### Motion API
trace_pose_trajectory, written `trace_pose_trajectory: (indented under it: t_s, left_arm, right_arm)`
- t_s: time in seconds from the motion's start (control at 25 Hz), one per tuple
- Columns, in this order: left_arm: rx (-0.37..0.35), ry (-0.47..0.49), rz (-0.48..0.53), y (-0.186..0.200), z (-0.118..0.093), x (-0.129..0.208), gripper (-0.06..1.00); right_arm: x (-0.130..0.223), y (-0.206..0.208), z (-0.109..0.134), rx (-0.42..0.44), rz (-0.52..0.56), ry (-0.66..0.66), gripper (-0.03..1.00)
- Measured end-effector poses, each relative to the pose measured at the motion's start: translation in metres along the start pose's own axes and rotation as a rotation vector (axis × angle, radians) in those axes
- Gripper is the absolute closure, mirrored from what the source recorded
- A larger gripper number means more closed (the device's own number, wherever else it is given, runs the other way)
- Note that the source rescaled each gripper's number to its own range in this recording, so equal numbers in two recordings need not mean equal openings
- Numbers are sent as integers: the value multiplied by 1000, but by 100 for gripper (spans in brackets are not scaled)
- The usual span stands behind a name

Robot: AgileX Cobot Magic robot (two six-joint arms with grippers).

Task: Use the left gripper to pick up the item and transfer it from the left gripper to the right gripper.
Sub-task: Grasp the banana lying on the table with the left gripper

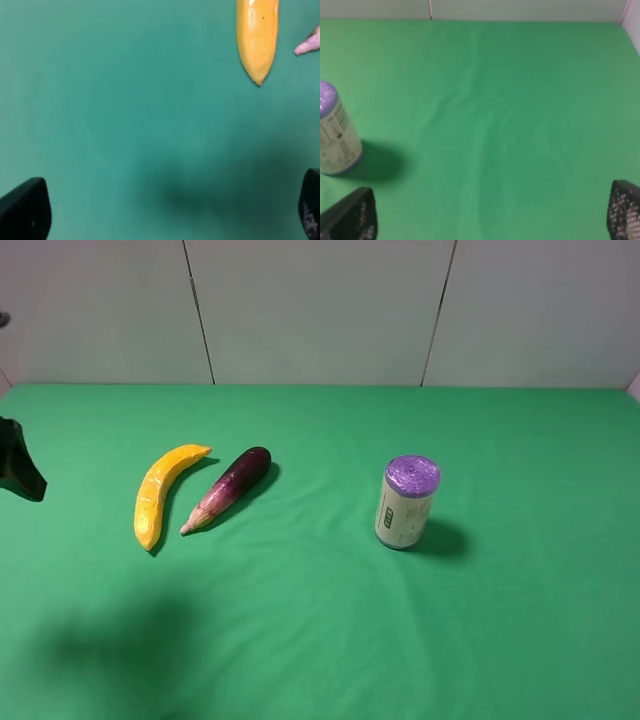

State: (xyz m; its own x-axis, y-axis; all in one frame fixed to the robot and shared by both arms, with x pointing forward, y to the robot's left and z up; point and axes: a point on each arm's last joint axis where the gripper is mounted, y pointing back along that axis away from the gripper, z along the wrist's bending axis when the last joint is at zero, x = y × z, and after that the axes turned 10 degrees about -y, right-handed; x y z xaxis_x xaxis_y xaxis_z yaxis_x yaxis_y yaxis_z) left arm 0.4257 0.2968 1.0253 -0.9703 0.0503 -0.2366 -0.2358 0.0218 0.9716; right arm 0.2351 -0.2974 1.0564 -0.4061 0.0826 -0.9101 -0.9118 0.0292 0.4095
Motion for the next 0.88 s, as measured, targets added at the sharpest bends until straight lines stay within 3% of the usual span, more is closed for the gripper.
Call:
trace_pose_trajectory:
  t_s: [0.88]
  left_arm:
    - [-18,-69,180,-98,-45,-52,-5]
  right_arm:
    - [0,0,0,0,0,0,-3]
